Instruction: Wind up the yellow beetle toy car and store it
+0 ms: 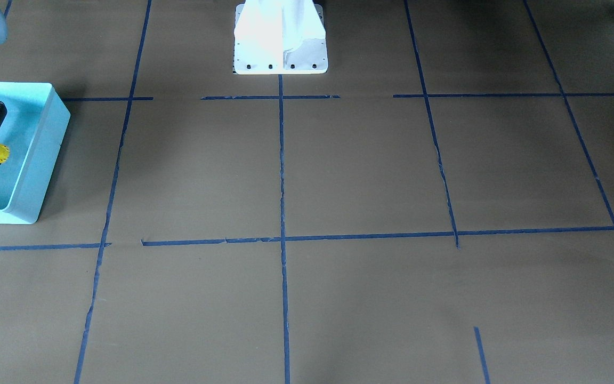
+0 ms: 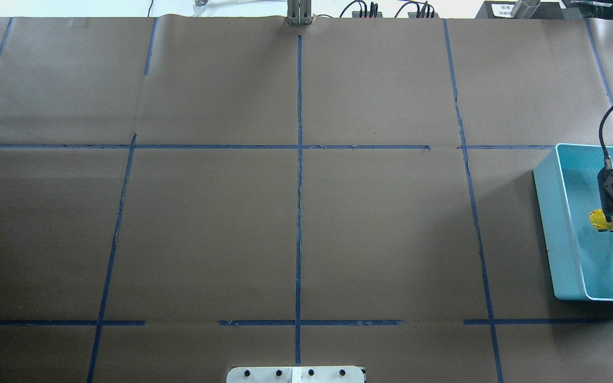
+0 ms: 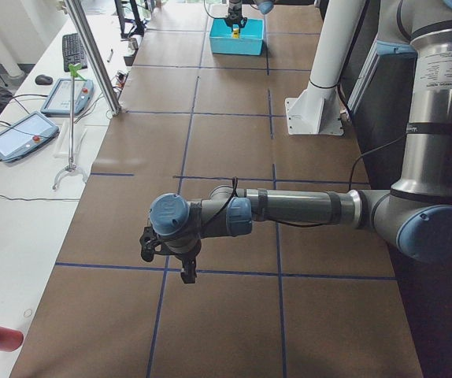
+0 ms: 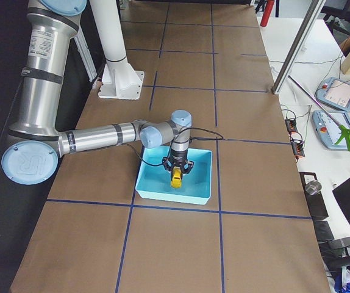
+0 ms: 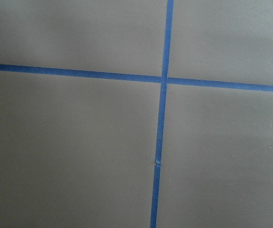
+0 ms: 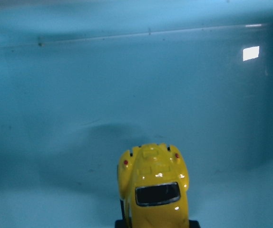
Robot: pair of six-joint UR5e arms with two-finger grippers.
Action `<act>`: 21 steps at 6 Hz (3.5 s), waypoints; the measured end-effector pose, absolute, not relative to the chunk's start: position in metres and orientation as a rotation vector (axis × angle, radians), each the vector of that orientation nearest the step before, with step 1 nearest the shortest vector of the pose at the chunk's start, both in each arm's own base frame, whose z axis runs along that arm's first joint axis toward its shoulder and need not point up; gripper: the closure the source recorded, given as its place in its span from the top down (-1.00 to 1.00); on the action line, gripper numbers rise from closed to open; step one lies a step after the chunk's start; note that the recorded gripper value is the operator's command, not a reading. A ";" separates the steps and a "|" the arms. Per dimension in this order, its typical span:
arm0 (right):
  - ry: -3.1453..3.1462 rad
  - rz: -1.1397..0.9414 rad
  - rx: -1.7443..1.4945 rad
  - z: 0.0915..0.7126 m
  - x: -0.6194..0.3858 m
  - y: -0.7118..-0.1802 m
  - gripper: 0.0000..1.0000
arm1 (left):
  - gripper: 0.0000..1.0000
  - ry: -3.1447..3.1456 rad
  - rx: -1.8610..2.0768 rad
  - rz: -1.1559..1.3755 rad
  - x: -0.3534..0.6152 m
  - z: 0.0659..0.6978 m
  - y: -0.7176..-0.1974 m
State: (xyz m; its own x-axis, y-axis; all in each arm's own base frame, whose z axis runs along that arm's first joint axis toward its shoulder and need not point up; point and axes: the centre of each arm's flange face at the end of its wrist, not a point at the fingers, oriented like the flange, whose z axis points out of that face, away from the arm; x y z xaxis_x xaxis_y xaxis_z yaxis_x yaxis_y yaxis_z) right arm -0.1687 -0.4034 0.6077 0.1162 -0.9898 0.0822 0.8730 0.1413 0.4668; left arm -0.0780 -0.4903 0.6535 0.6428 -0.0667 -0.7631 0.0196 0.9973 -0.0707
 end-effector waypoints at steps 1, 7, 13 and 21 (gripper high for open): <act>-0.428 -1.388 0.356 0.616 -0.172 -0.405 -0.84 | 1.00 0.871 -0.058 -0.049 -0.078 0.653 -0.490; -0.442 -1.397 0.377 0.614 -0.182 -0.402 0.48 | 1.00 0.871 -0.059 -0.050 -0.078 0.654 -0.490; -0.527 -1.268 0.397 0.546 -0.118 -0.396 0.54 | 1.00 0.870 -0.059 -0.051 -0.078 0.654 -0.490; -0.793 0.052 -0.110 0.677 0.082 -0.386 1.00 | 1.00 0.870 -0.063 -0.052 -0.078 0.657 -0.488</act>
State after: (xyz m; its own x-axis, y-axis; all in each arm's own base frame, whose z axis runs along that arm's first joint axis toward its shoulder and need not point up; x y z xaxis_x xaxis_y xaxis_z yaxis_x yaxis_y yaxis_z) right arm 0.0816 -0.3860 0.6769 0.7010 0.0882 0.7077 -0.0056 0.9930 -0.1182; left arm -0.0780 -0.4879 0.6565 0.6435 -0.0712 -0.7621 0.0195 0.9969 -0.0767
